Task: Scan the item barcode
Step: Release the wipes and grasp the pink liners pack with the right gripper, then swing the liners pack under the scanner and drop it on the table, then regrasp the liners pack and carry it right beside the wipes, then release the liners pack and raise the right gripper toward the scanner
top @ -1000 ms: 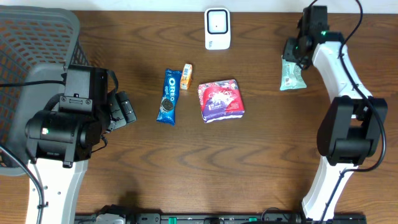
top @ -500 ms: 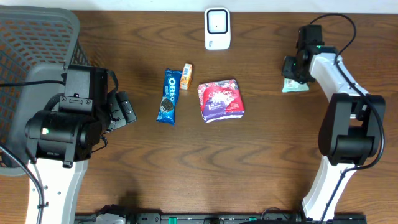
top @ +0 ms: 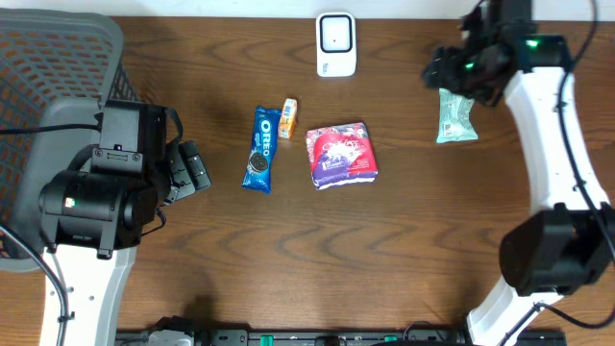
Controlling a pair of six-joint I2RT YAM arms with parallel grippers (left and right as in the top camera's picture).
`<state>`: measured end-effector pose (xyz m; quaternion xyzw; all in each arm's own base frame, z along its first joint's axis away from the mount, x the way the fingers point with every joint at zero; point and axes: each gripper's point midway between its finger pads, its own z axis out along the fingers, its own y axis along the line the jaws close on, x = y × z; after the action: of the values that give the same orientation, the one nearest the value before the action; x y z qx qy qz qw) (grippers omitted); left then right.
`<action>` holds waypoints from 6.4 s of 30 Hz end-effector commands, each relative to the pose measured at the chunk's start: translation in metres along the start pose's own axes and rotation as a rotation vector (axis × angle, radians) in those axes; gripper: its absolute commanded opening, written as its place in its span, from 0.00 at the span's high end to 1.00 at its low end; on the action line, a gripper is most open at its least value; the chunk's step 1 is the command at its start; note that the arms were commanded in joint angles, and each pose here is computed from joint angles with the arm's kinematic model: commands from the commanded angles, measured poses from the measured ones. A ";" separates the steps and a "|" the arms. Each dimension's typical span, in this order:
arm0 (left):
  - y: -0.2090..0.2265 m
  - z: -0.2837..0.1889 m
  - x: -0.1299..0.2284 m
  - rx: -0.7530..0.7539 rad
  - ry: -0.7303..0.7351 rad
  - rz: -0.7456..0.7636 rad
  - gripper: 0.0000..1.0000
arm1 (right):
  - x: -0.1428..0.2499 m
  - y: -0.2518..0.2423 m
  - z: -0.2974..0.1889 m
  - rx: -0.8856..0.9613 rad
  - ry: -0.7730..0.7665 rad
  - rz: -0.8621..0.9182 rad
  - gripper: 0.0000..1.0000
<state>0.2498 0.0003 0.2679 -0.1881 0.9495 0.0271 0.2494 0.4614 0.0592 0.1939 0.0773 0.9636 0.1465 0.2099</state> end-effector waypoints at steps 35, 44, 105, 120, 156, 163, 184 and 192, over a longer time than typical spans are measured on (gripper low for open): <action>0.002 -0.001 -0.003 -0.012 -0.005 0.001 0.02 | 0.094 0.027 0.084 0.092 0.211 -0.148 0.99; 0.002 -0.001 -0.003 -0.012 -0.005 0.001 0.02 | 0.038 -0.042 0.004 0.914 -0.181 -0.118 0.99; 0.002 -0.001 -0.003 -0.012 -0.005 0.001 0.02 | 0.086 0.087 0.120 -0.232 0.301 -0.317 0.01; 0.002 -0.001 -0.003 -0.012 -0.005 0.001 0.02 | 0.128 0.074 0.154 -0.434 0.344 -0.270 0.68; 0.002 -0.001 -0.003 -0.012 -0.005 0.001 0.02 | 0.015 -0.062 0.125 -0.052 0.105 0.310 0.99; 0.002 -0.001 -0.003 -0.012 -0.005 0.001 0.02 | 0.007 -0.062 0.125 -0.059 0.073 0.349 0.99; 0.002 -0.001 -0.003 -0.012 -0.005 0.001 0.02 | -0.019 -0.043 0.067 -0.037 0.085 0.180 0.61; 0.002 -0.001 -0.003 -0.012 -0.005 0.001 0.02 | -0.008 0.060 0.043 -0.367 0.149 -0.015 0.34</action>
<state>0.2498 0.0003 0.2679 -0.1881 0.9495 0.0271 0.2494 0.5040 0.0646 0.1596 0.1077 0.9500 0.2467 0.1585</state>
